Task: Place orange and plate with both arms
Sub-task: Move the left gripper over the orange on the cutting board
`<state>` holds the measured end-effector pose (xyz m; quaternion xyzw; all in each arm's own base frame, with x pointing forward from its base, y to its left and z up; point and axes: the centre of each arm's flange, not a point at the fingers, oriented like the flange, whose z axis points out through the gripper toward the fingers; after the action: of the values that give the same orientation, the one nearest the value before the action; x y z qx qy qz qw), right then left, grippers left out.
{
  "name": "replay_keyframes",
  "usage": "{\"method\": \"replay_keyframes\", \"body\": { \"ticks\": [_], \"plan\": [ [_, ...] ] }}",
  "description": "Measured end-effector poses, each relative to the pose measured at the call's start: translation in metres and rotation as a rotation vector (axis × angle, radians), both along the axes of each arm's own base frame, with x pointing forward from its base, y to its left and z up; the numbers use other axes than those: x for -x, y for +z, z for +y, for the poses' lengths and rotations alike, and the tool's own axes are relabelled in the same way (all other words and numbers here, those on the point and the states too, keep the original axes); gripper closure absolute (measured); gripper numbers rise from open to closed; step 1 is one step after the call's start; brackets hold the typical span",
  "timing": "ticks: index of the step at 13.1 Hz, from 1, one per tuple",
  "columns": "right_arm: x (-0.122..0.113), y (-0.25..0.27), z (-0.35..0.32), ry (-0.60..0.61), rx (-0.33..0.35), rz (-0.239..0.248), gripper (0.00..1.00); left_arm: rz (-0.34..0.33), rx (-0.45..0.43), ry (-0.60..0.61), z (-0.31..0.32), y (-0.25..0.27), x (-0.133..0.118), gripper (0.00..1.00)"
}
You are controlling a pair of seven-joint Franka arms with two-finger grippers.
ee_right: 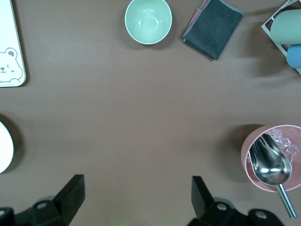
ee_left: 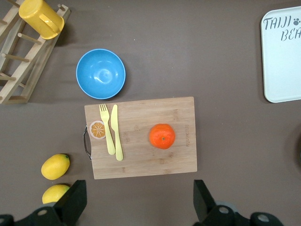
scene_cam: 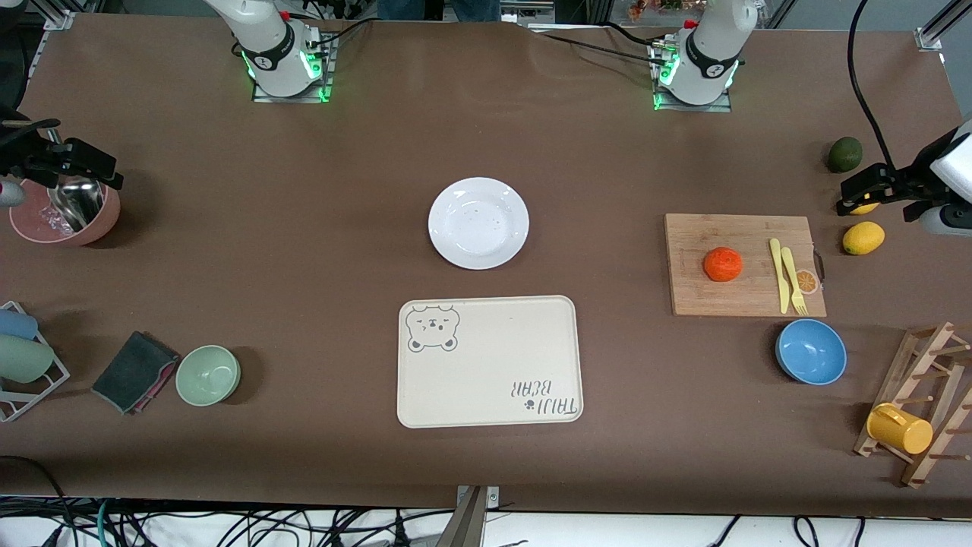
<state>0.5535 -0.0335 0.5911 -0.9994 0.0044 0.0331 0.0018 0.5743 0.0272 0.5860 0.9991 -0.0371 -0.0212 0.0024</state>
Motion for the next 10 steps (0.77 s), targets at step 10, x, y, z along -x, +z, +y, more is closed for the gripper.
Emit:
{"method": "replay_keyframes", "body": {
  "ticks": [10],
  "plan": [
    [0.000, -0.001, 0.000, -0.002, 0.000, 0.002, 0.00, 0.141, 0.016, -0.019, -0.003, -0.036, 0.001, 0.00]
  ]
}}
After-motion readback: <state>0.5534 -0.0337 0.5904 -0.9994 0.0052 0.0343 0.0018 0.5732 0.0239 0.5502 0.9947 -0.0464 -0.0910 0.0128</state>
